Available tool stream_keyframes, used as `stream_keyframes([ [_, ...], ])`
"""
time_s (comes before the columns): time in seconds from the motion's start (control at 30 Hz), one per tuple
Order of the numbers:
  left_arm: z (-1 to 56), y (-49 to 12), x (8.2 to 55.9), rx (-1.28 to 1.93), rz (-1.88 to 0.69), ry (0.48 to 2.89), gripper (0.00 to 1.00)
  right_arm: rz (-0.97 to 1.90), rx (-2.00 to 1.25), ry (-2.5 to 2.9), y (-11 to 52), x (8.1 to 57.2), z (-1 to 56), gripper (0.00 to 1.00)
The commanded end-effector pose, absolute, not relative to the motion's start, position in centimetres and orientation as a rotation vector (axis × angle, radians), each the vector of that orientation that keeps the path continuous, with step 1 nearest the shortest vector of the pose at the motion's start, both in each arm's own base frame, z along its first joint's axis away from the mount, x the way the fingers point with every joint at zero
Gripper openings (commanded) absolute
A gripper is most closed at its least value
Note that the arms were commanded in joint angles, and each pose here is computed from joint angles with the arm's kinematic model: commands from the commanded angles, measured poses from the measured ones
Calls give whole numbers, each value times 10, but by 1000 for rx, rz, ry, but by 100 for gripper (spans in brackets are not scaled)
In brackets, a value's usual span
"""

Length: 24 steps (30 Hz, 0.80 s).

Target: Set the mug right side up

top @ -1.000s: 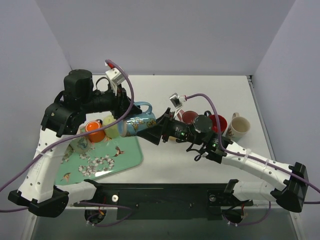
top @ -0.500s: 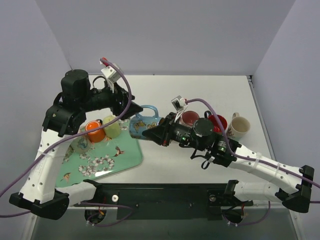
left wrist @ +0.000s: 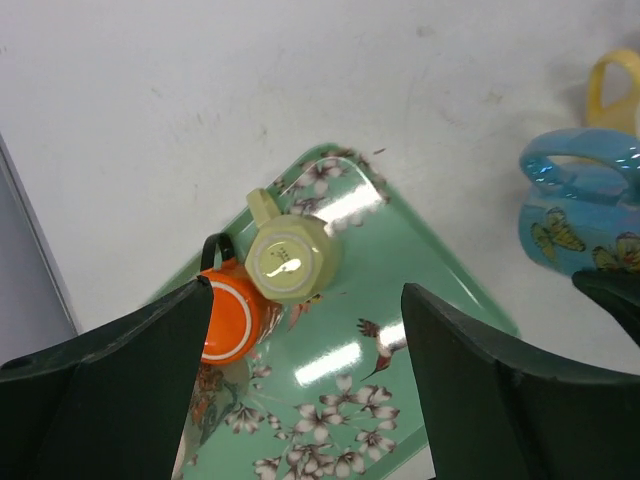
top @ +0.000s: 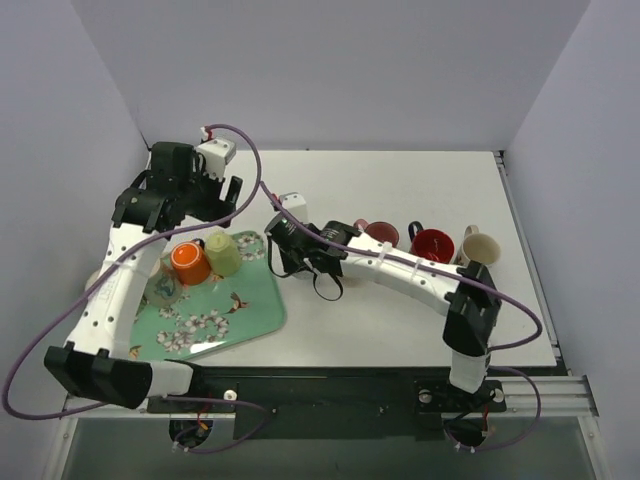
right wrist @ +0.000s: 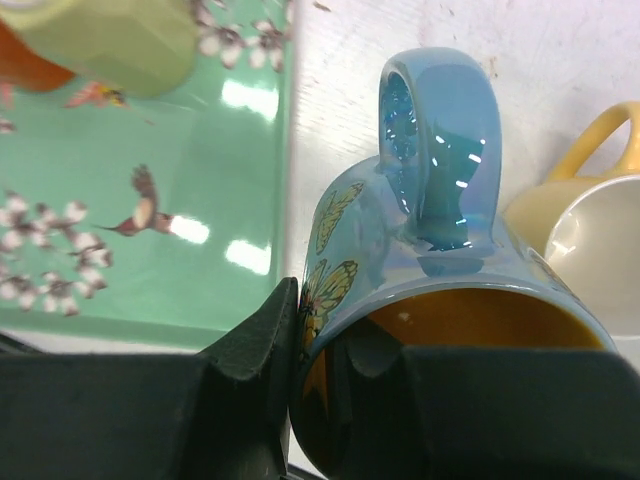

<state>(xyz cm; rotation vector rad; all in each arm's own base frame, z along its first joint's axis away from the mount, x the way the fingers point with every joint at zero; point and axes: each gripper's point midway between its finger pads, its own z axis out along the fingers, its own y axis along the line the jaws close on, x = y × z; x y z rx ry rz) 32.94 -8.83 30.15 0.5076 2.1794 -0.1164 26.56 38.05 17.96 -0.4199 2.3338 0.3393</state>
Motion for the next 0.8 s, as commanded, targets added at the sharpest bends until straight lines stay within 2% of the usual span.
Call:
stream_keyframes([
  [0.0, 269, -48, 346, 459, 16, 2286, 87, 244, -354, 2354, 368, 293, 186, 0],
  [0.27, 215, -28, 372, 395, 2, 2403, 87, 163, -361, 2508, 368, 312, 121, 0],
  [0.57, 174, -29, 387, 387, -6, 2478, 88, 146, -351, 2544, 376, 324, 100, 2],
  [0.63, 166, -29, 388, 395, -11, 2501, 88, 165, -349, 2567, 379, 323, 96, 17],
  [0.73, 153, -34, 388, 412, -40, 2535, 88, 193, -344, 2548, 377, 320, 113, 47],
  [0.77, 151, -37, 388, 419, -57, 2539, 88, 189, -348, 2538, 375, 319, 116, 52],
])
